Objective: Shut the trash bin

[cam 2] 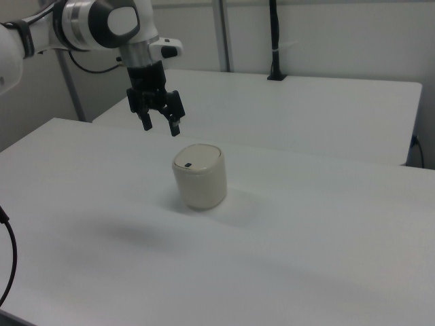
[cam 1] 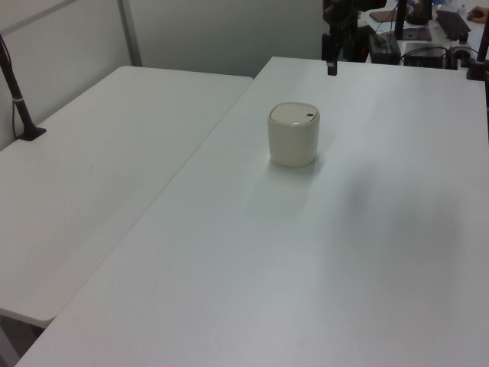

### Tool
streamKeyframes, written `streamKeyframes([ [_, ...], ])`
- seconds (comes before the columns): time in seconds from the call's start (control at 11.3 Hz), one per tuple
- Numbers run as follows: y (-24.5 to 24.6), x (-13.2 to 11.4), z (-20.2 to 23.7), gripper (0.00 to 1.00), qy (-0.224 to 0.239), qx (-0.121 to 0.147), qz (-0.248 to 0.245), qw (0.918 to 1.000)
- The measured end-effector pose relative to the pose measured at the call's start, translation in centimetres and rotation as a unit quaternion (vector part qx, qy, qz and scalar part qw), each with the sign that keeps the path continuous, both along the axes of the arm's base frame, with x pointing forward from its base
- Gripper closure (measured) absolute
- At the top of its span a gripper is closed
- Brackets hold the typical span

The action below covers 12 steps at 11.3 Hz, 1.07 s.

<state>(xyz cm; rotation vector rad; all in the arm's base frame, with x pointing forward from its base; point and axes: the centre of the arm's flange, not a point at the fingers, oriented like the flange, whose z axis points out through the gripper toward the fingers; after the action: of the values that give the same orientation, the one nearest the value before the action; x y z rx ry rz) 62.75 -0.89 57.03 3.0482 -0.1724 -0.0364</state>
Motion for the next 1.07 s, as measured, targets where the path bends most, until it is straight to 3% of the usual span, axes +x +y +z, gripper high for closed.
streamKeyframes([
  [0.36, 1.8, -0.7, -1.6, 0.0, 0.048, 0.001, 0.012, 0.9988],
  [1.07, 1.7, -1.0, -0.9, 0.0, 0.046, 0.001, 0.01, 0.9989],
])
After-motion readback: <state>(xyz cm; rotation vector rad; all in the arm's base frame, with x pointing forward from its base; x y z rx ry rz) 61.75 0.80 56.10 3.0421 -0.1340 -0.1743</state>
